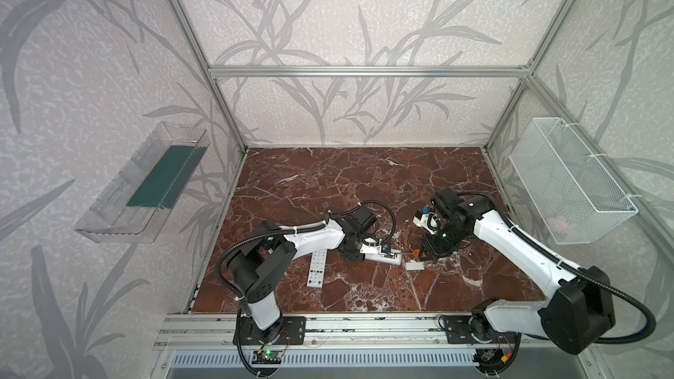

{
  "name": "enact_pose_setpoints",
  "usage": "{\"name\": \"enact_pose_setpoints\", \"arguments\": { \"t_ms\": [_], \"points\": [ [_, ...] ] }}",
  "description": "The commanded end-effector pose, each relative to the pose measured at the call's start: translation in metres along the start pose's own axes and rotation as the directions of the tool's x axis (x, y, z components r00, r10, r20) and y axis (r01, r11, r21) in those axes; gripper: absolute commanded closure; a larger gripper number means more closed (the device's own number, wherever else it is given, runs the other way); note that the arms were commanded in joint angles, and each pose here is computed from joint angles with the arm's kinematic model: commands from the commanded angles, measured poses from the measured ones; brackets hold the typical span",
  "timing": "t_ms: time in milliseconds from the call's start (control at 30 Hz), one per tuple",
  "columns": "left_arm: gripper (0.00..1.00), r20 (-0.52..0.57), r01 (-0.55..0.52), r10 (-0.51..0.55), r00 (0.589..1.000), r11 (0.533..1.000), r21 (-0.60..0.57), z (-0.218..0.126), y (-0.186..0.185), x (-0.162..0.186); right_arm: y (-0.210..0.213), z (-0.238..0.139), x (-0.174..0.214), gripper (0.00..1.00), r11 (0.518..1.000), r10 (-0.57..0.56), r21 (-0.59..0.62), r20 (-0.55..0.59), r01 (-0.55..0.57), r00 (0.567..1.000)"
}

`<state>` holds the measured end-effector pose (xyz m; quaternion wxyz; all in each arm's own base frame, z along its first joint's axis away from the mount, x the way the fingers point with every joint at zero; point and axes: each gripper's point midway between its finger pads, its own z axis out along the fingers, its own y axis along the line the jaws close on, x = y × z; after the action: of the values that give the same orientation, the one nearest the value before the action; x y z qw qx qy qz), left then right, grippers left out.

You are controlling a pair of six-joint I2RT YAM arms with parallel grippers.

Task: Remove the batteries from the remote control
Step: 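Insert the screwdriver tip beside the batteries with the right gripper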

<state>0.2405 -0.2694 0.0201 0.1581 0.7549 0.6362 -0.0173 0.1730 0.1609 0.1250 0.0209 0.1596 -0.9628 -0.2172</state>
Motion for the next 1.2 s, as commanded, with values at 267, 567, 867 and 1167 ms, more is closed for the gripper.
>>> {"name": "enact_pose_setpoints", "arguments": {
  "t_ms": [267, 567, 867, 1167],
  "points": [
    [0.99, -0.078, 0.004, 0.002, 0.997, 0.997, 0.071, 0.020, -0.023, 0.020, 0.032, 0.003, -0.015, 1.00, 0.980, -0.005, -0.195, 0.122, 0.029, 0.993],
    [1.00, -0.083, 0.004, 0.001, 0.997, 0.998, 0.069, 0.020, -0.023, 0.021, 0.049, -0.021, -0.023, 1.00, 0.967, -0.020, -0.245, 0.221, 0.075, 0.975],
    [1.00, -0.089, 0.006, 0.001, 0.996, 0.997, 0.073, 0.021, -0.024, 0.023, 0.048, -0.028, -0.024, 1.00, 0.971, -0.027, -0.225, 0.227, 0.079, 0.973],
    [1.00, -0.097, 0.007, 0.001, 0.995, 0.997, 0.080, 0.023, -0.025, 0.024, 0.049, -0.031, -0.031, 1.00, 0.971, -0.026, -0.225, 0.244, 0.083, 0.969]
  ]
}}
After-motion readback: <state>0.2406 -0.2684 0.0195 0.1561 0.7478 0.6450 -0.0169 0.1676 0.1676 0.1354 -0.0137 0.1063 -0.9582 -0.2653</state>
